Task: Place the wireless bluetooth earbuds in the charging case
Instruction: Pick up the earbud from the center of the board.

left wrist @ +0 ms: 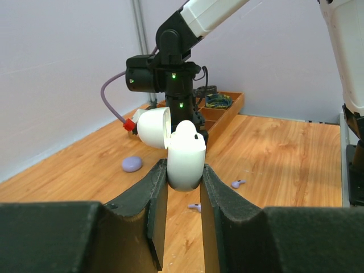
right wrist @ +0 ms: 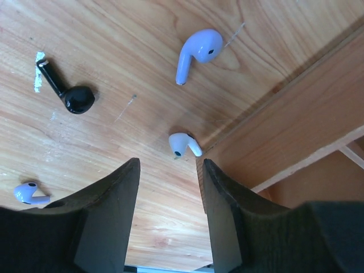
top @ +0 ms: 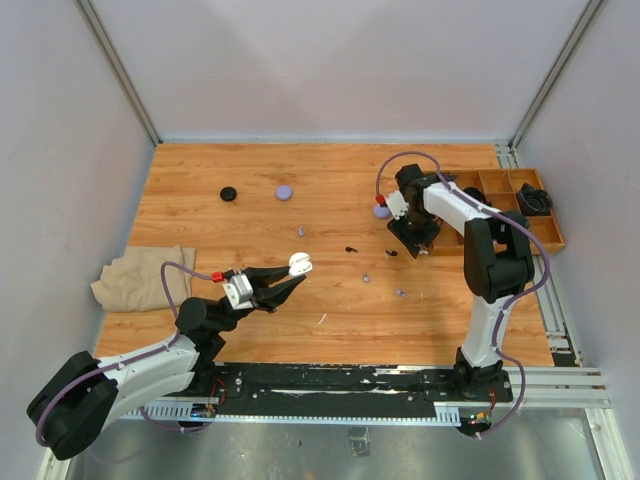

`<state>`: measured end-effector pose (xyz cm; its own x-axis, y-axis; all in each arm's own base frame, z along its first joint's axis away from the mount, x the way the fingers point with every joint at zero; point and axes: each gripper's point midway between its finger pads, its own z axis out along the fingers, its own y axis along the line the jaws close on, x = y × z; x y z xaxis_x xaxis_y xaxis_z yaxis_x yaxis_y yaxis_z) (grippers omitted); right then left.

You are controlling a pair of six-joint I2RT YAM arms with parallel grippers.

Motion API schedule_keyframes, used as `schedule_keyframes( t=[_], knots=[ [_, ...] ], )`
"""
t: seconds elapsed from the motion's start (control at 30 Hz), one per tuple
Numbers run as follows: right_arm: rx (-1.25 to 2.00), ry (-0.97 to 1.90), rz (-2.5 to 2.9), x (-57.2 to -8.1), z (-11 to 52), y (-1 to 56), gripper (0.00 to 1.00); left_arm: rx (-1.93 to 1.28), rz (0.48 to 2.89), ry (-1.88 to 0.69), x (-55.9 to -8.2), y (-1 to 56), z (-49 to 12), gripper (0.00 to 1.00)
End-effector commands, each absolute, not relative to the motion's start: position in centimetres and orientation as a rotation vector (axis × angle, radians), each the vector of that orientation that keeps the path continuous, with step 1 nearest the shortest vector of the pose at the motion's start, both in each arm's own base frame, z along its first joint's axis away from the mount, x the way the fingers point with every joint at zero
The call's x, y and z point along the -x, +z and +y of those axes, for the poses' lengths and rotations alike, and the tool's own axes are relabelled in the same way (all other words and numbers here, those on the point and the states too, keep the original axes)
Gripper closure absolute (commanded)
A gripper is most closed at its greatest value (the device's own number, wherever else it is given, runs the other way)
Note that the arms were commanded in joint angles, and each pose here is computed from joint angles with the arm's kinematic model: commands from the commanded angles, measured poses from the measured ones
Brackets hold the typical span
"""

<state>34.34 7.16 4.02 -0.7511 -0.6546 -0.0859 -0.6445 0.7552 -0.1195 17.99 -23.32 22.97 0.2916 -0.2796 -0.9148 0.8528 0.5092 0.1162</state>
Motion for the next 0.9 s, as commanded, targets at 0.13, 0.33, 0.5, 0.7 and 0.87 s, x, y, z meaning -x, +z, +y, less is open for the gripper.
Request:
schedule_keyframes(
  t=[0.13, 0.33, 0.5, 0.7, 0.87],
  knots=[
    [1.061, -0.018, 2.85, -34.6, 6.5, 2.5, 0.55, -0.716, 0.985, -0.837, -17.4, 22.5, -23.3, 1.0],
    [1.037, 0.014, 2.889, -34.4, 5.9, 0.9, 0.6, -0.716, 0.981, -0.84, -17.3, 22.6, -23.3, 1.0],
    [1.042, -0.002, 2.926, -33.9, 5.5, 0.0, 0.67, -0.714, 0.976, -0.839, -17.3, 22.7, -23.2, 1.0],
    [1.011, -0.007, 2.96, -33.5, 5.4, -0.4, 0.73, -0.711, 0.973, -0.837, -17.2, 22.8, -23.1, 1.0],
    [0.97, -0.003, 2.967, -33.8, 5.7, -0.4, 0.73, -0.712, 0.972, -0.84, -17.2, 22.9, -23.1, 1.0]
  ],
)
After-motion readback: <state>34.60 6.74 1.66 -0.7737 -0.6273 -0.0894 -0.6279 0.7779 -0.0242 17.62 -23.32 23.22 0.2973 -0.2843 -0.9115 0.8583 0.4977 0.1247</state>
